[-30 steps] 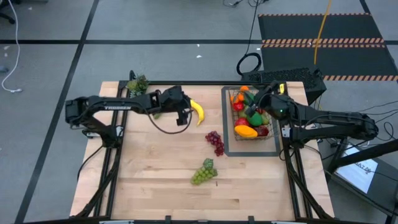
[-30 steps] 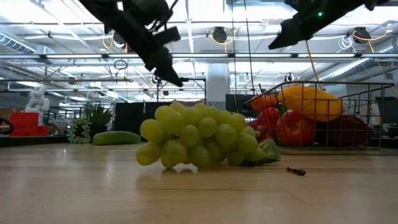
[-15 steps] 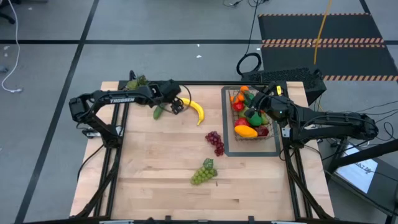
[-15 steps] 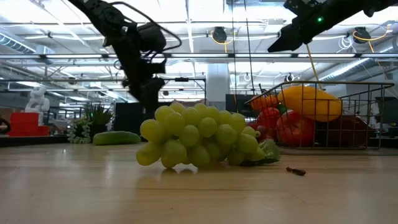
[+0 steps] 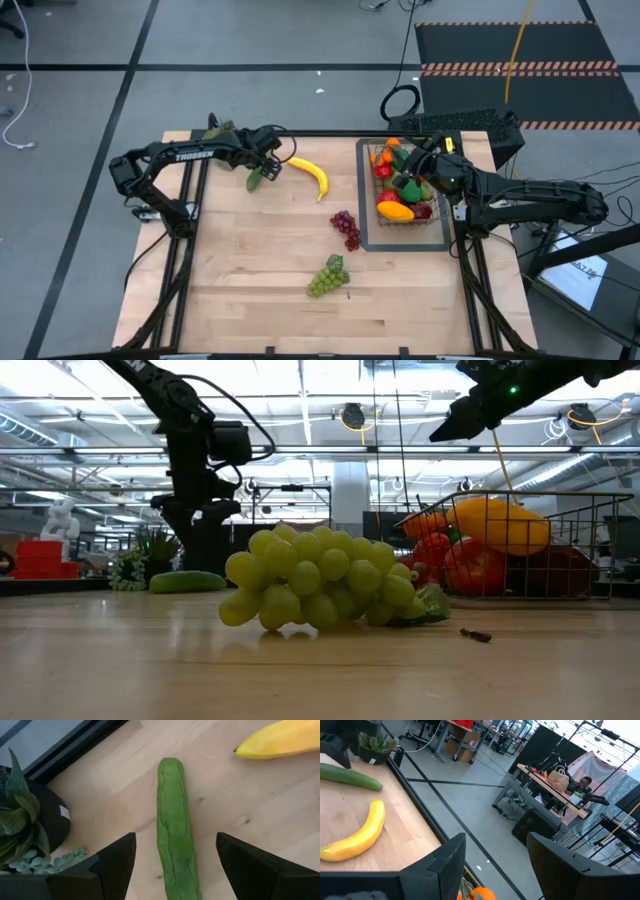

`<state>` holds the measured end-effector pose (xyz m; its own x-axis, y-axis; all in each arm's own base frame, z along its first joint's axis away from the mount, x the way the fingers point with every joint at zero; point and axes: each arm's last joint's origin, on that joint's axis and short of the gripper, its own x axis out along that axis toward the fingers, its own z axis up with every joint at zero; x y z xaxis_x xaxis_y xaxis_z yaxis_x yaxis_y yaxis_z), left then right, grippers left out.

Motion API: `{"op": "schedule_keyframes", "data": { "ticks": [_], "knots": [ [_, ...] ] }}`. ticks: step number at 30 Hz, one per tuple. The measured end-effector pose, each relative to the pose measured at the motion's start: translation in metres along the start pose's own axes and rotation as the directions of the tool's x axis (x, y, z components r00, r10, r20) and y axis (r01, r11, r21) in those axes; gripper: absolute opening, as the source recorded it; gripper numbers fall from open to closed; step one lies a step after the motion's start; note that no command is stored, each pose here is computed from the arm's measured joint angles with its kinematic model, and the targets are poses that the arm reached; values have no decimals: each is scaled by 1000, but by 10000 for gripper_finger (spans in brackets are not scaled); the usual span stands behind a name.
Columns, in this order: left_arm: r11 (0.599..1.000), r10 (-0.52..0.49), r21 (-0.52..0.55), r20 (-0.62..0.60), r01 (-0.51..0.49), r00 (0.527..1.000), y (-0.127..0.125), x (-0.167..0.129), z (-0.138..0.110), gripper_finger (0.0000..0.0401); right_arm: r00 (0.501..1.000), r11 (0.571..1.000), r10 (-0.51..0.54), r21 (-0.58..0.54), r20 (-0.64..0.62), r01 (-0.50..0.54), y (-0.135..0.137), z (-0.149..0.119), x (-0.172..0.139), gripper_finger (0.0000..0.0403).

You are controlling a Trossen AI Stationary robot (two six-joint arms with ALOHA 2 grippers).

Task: Build produce basket
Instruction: Put the cucumber into the gold wire basket

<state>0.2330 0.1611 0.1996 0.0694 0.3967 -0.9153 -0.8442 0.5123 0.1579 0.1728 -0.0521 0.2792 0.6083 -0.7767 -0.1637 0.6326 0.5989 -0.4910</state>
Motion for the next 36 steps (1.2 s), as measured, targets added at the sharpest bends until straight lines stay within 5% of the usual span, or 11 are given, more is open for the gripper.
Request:
{"op": "schedule_keyframes", "data": {
  "ticks": [16,24,36],
  "knots": [
    [998,13,69,-217,2,976,-9,52,-8,273,1000,1000,1,26,0,-1,0,0,0,208],
    [996,7,90,-231,14,973,-6,58,-6,271,1000,1000,1,25,0,-1,0,0,0,208],
    [989,2,145,-190,26,982,-7,59,-3,155,1000,1000,2,25,0,-2,0,0,0,208]
  ]
}}
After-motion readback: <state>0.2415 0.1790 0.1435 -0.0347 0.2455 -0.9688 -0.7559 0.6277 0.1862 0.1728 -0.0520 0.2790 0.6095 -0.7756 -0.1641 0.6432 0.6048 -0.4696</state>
